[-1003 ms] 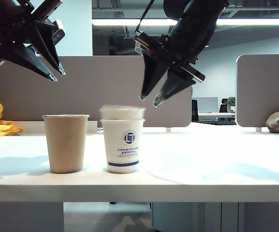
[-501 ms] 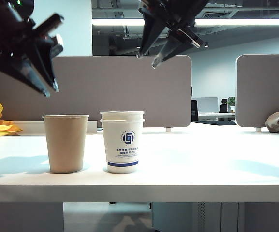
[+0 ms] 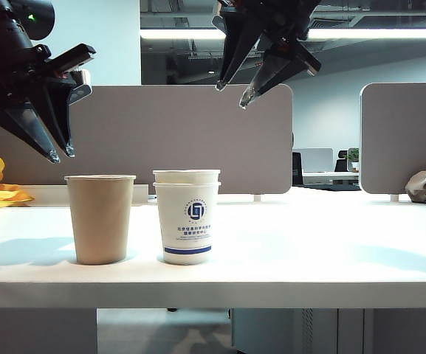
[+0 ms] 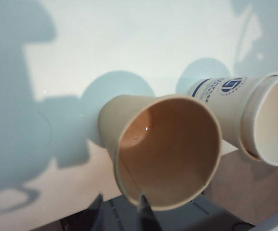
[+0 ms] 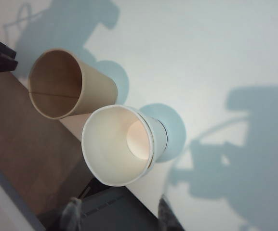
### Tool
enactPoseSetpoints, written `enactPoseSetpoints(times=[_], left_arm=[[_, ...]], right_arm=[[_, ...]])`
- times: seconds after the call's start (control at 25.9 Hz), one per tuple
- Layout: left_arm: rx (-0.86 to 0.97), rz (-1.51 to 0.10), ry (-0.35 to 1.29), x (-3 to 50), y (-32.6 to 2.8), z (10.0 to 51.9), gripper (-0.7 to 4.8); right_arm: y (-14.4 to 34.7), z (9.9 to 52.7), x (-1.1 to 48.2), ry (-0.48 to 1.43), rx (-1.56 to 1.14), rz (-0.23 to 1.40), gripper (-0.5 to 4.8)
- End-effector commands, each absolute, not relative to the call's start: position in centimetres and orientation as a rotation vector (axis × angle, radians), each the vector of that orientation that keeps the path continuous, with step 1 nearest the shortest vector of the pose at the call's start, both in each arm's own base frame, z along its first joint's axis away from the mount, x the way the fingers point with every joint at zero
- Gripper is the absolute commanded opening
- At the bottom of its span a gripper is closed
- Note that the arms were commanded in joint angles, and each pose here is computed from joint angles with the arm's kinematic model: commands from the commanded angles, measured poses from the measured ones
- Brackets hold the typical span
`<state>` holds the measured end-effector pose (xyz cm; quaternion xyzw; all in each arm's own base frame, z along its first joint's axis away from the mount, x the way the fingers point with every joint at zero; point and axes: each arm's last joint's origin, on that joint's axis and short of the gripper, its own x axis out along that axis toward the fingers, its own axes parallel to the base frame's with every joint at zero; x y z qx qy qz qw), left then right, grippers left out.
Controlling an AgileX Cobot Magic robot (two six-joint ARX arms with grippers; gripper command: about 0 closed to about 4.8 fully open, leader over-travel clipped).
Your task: Pick up all the paper cups on the table one by one and stack them together.
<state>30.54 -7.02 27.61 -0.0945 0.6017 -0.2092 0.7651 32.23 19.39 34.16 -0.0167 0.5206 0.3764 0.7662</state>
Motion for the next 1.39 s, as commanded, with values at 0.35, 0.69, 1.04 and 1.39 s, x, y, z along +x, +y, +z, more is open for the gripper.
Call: enactPoseSetpoints(times=[0.35, 0.69, 1.04, 1.39], left_arm=[[-0.219, -0.493, 1.406, 31.6, -8.1, 25.1, 0.89], [-0.202, -0.490, 1.374, 31.8, -8.6, 25.1, -0.06], [-0.198, -0.495, 1.368, 31.5, -8.5, 26.7, -0.06], [-0.206, -0.574, 1.209, 30.8, -8.9, 36.1, -0.06]], right_arm=[[19.2, 34.5, 31.8, 1.151, -0.035, 0.822, 2.07], [19.2, 34.5, 31.7, 1.156, -0.035, 0.821, 2.07], [19.2, 34.5, 31.7, 1.149, -0.055, 0.832, 2.07], [18.8, 34.3, 31.8, 1.162, -0.075, 0.782, 2.07]])
